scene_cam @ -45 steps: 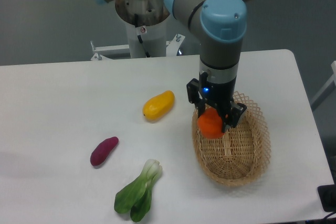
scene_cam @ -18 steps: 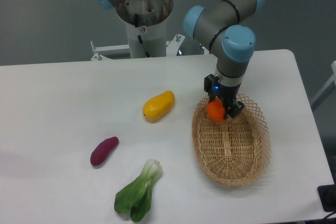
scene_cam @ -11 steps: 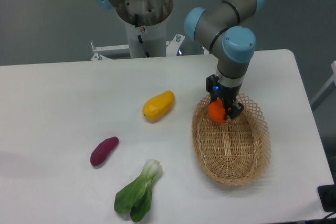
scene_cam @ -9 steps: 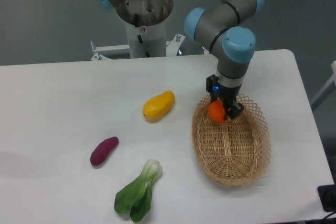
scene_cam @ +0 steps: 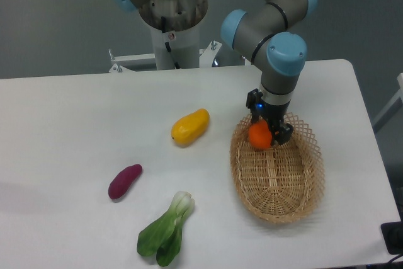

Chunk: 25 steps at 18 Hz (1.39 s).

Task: Place the orange in the basket
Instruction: 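Lower the orange into the basket and open the gripper, then raise the open gripper up away from the orange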

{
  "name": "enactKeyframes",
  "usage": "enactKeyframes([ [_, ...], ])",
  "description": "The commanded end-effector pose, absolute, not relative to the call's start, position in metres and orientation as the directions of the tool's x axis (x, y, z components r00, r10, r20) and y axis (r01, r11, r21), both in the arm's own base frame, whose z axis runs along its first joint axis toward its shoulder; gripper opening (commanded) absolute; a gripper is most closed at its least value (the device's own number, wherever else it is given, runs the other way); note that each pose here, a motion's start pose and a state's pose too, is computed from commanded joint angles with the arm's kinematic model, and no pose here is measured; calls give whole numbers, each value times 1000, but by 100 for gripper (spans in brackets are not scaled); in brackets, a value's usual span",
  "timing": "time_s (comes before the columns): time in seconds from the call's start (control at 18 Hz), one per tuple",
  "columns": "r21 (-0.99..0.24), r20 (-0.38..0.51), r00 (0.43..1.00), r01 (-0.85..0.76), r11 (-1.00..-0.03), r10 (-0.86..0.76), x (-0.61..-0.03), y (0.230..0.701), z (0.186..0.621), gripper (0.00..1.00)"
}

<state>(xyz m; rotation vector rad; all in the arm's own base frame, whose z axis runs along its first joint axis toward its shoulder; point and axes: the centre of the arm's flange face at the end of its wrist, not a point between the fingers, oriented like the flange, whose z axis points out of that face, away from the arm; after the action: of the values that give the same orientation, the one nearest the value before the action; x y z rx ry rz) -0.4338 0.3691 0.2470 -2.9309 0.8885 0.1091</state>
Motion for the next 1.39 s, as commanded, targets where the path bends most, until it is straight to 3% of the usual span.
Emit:
enactKeyframes([
  [1.39,-70,-204,820,-558,-827,-535,-456,391,305,100],
])
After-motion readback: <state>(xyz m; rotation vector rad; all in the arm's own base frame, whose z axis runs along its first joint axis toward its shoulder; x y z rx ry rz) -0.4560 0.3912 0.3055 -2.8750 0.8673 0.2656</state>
